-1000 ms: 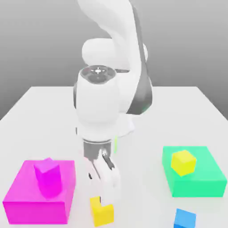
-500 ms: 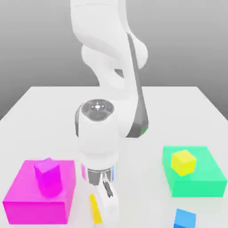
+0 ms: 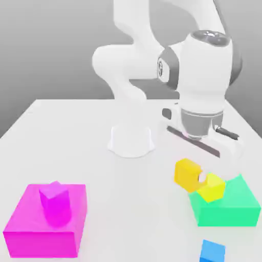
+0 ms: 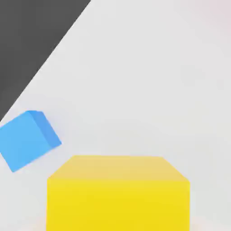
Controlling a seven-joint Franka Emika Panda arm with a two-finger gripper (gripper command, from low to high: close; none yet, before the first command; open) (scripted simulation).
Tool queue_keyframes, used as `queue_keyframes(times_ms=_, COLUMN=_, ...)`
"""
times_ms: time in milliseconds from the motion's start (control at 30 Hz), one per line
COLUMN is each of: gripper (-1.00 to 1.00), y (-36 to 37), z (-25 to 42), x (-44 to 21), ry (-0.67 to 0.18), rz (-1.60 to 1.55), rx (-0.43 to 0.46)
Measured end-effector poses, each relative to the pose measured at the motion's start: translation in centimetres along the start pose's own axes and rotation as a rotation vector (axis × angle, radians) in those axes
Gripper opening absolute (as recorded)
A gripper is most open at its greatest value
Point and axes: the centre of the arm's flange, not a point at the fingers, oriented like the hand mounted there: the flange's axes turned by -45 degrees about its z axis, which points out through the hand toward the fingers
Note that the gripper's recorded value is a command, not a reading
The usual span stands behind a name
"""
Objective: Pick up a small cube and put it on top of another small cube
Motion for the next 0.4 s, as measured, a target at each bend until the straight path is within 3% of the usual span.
queue_keyframes(times_ms=100, gripper=-1.00, y=0.1, z=-0.3, x=-3.8, ry=-0.001, rz=-0.071, rx=-0.001)
queue_keyframes(times_ms=267, gripper=-1.00, y=0.1, z=4.1, x=-4.4, ry=0.002, rz=-0.084, rx=-0.003)
queue_keyframes(times_ms=300, gripper=1.00, y=0.1, z=4.9, x=-4.5, ry=-0.001, rz=-0.085, rx=-0.001)
queue_keyframes(times_ms=400, gripper=1.00, y=0.1, z=4.9, x=-4.5, ry=-0.001, rz=-0.085, rx=-0.001)
